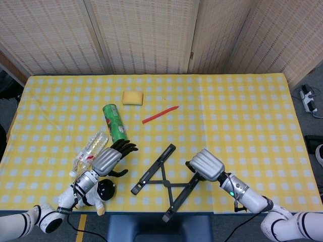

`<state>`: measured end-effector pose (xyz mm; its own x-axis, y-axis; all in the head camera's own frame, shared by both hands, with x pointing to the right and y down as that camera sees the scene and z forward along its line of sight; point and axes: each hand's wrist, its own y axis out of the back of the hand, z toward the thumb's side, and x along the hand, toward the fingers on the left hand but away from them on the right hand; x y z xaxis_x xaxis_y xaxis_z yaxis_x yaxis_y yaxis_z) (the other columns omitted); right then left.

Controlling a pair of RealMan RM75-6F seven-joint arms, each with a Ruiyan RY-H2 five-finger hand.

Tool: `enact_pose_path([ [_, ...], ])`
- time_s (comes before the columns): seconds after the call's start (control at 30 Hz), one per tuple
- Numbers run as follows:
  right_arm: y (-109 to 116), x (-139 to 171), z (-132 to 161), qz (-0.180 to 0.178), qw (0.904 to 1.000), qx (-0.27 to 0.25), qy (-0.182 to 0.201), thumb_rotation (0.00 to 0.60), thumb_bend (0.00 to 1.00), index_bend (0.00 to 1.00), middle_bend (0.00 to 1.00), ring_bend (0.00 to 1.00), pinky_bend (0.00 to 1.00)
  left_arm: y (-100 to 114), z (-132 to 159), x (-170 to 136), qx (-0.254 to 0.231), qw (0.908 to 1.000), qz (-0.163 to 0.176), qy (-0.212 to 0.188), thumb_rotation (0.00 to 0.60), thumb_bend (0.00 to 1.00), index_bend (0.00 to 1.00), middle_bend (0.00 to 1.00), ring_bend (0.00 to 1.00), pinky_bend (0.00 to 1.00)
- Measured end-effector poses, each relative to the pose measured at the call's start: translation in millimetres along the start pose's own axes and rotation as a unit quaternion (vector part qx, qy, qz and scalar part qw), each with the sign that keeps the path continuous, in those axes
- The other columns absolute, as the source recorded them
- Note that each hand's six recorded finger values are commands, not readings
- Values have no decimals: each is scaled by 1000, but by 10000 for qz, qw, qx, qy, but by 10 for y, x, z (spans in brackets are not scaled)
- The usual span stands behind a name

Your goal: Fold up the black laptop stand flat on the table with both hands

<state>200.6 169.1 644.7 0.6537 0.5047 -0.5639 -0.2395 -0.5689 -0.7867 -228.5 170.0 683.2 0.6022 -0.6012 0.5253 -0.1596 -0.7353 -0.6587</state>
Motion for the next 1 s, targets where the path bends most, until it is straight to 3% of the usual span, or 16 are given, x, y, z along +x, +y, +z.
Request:
enact_pose_path([
  [0.2, -305, -105, -50, 37, 9979, 571, -301, 600, 184, 708, 896, 945, 954, -32, -54, -32, -49, 9999, -78, 64, 600, 340, 180, 146, 13, 0],
  [0.33, -450, -119, -54, 31, 9969, 651, -441, 600, 129, 708, 901, 952, 963, -44, -73, -45, -77, 9999, -97, 94, 600, 328, 175, 146, 11, 0],
  [1.0, -680, -10, 25, 118, 9968, 672, -404, 600, 110, 708, 901, 950, 966, -77, -81, -13, -198, 9997, -135, 109, 600, 323, 165, 146, 11, 0],
])
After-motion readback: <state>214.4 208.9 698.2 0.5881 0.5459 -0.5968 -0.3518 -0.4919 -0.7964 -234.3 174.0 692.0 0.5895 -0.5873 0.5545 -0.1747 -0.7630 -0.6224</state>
